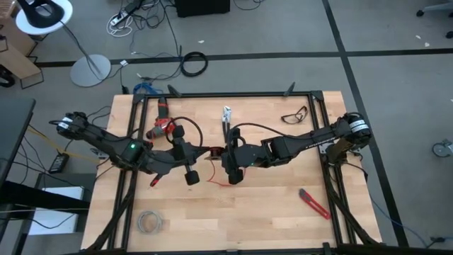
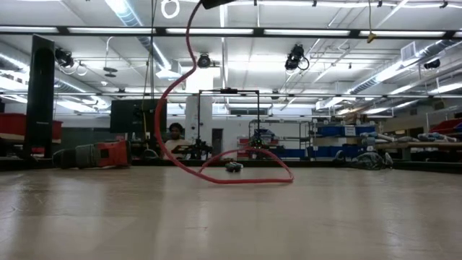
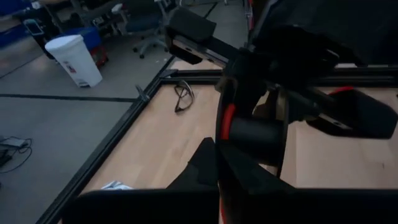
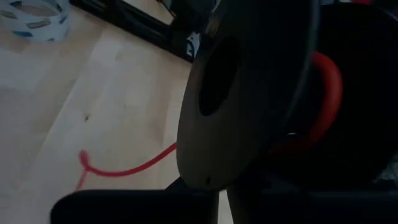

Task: Coil cords
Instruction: Coil the red wire onto the black spool

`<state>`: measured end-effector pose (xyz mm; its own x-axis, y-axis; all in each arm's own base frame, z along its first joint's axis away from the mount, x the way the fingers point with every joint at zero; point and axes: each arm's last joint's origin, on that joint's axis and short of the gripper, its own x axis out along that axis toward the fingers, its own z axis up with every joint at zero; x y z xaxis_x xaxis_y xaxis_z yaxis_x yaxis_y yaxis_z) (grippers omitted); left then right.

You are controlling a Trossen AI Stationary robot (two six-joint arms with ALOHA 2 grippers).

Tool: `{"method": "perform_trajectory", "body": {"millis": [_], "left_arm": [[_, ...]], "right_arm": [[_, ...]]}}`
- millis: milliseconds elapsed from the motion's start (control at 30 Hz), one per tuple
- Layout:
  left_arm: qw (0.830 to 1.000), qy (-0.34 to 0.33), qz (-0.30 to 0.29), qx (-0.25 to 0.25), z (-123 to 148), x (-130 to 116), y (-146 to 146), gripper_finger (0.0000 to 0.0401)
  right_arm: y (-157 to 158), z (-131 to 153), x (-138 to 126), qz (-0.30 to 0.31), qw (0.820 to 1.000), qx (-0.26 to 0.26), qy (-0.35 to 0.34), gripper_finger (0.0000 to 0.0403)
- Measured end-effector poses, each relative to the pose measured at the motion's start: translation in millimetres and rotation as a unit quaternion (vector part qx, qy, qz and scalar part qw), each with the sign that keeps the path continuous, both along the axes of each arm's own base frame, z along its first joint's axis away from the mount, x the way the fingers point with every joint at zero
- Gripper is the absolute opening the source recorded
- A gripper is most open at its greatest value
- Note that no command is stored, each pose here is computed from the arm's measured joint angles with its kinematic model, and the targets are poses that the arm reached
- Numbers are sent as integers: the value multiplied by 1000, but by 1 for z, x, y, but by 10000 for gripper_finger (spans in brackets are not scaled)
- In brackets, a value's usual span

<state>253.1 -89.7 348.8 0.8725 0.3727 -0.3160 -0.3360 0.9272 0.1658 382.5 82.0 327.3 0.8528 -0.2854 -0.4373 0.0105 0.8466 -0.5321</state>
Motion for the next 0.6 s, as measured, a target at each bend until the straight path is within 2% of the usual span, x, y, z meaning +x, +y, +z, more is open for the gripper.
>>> {"method": "perform_trajectory", "body": {"millis": [167, 467, 600], "left_arm": [[1000, -6, 4, 1, -1, 1, 0, 0], [1000, -23, 3, -6, -17, -3, 1, 0], [999, -52, 0, -12, -24, -5, 3, 0]], "right_arm": [[3, -1, -2, -18, 1000, -16, 1, 44], [16, 2, -17, -109, 990, -89, 11, 96], [24, 10, -25, -111, 989, -96, -1, 117]]}}
